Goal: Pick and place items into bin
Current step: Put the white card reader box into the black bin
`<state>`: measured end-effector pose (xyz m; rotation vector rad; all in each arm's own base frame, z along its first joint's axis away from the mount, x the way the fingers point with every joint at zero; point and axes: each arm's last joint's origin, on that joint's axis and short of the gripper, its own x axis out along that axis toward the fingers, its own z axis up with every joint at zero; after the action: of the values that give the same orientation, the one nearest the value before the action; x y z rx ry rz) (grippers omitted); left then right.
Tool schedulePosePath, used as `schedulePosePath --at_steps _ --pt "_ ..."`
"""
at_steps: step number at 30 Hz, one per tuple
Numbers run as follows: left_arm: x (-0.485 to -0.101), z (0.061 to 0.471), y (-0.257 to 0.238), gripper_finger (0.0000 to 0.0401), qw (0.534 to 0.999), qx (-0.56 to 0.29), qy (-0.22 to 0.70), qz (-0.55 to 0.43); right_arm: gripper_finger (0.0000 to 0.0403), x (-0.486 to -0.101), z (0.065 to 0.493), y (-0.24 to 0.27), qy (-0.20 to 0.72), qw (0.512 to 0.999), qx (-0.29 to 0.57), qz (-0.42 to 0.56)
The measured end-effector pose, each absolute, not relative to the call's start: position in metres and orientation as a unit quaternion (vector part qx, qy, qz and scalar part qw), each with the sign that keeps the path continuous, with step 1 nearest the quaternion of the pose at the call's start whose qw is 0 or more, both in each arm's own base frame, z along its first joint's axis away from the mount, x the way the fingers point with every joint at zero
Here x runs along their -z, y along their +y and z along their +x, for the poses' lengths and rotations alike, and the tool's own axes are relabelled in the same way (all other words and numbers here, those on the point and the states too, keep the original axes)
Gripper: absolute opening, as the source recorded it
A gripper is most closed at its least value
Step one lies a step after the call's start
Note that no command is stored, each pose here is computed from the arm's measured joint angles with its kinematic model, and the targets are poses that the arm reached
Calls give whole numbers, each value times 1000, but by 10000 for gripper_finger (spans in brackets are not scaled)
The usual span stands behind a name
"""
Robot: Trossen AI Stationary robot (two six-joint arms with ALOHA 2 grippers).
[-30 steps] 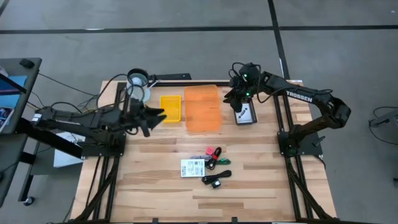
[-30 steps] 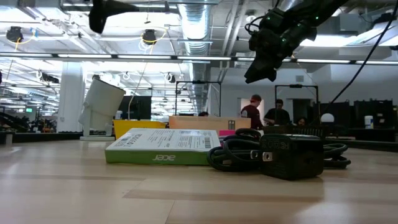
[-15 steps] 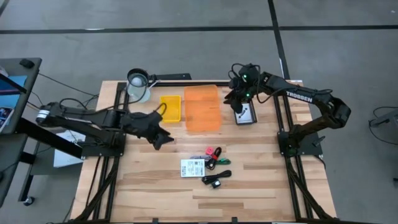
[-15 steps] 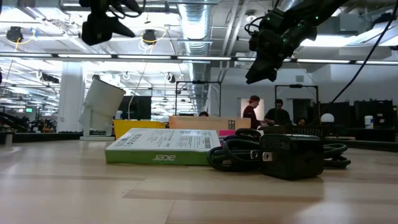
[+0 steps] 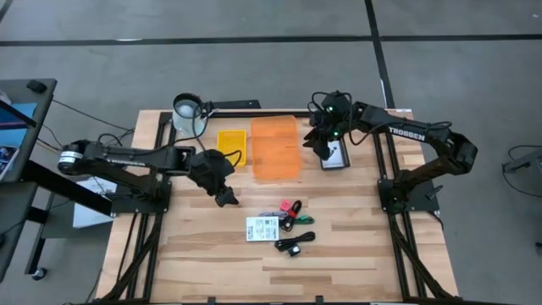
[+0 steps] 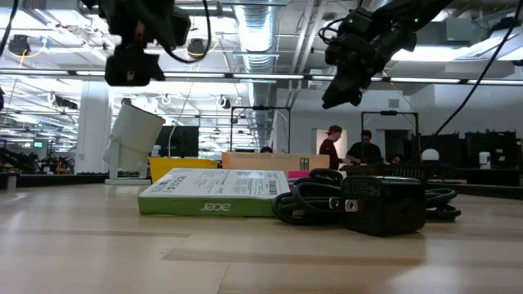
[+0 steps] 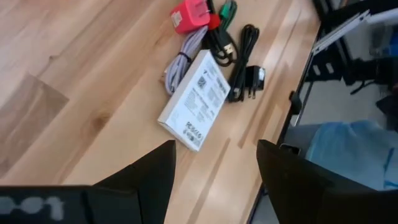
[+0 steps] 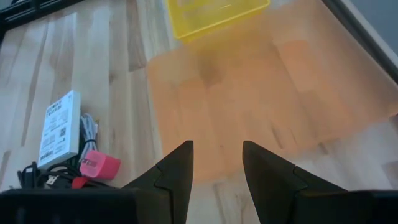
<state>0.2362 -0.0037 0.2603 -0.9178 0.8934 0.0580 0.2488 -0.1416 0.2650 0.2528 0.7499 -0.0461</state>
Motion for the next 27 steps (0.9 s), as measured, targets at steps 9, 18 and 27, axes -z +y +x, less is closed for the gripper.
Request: schedulePosePath --at_steps 9,18,27 --pt "-236 251 17 214 804 48 459 -374 134 -262 252 -128 389 912 2 133" --pt "-205 264 23 214 805 97 505 -296 134 -259 252 -120 408 902 -9 143" --pt "-180 275 25 214 802 126 528 -247 134 -259 252 -120 408 892 13 192"
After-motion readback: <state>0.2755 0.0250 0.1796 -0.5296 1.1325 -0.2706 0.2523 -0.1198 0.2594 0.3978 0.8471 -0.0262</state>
